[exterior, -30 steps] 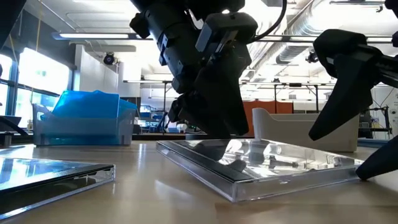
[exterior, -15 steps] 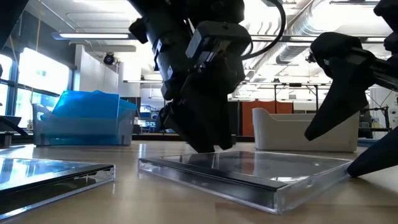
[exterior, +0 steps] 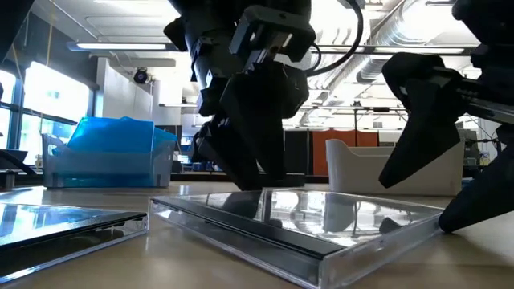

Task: Pick & place jewel cases by type
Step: Put the right black cd case into the gray bin

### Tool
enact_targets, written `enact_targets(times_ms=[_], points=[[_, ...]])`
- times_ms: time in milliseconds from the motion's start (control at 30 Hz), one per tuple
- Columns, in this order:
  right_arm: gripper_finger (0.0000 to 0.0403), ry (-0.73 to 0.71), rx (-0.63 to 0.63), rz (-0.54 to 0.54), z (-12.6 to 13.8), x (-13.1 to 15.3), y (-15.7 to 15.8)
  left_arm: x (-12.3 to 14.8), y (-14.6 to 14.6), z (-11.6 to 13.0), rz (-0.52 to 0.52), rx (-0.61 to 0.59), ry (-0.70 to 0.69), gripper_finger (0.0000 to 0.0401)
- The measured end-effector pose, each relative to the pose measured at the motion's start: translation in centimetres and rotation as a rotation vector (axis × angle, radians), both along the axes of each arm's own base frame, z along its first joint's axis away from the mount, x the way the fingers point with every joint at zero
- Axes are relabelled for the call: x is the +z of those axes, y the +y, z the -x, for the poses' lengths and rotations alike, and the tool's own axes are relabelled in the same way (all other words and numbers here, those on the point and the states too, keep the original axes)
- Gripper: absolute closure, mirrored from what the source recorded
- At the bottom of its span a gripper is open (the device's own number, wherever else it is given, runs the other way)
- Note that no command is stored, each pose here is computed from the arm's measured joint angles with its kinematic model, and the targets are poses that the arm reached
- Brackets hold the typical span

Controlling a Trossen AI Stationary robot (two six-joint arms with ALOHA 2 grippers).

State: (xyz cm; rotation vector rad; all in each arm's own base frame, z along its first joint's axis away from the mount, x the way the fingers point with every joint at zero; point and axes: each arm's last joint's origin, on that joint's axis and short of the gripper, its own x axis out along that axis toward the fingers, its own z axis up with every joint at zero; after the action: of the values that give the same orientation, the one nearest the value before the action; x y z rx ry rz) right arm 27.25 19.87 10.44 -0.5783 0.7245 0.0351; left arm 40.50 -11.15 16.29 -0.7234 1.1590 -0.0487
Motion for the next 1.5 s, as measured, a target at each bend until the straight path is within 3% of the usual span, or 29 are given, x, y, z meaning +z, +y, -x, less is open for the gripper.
enact_targets(times_ms=[400, 833, 1100, 1267, 1500], points=[[0.0187, -0.007, 0.045, -0.003, -0.3, 0.1, 0.1, 2.2, -0.3, 0.7, 0.015, -0.002, -0.022, 0.0224], [0.0187, -0.100, 0.092, 0.011, -2.7, 0.7, -1.4, 1.8, -5.4, 3.7, 0.034, -0.002, 0.159, 0.0224], [0.0188, -0.089, 0.152, -0.024, -4.3, -0.7, -2.6, 1.6, -7.2, 5.0, -0.039, 0.097, 0.201, 0.0224], [0.0188, -0.099, 0.154, -0.051, -4.2, -0.9, -2.1, 1.3, -7.3, 5.8, -0.103, 0.174, 0.258, 0.0224], [0.0188, -0.101, 0.205, -0.085, -3.8, -0.9, -1.1, 1.1, -6.9, 6.1, -0.123, 0.191, 0.297, 0.0224]])
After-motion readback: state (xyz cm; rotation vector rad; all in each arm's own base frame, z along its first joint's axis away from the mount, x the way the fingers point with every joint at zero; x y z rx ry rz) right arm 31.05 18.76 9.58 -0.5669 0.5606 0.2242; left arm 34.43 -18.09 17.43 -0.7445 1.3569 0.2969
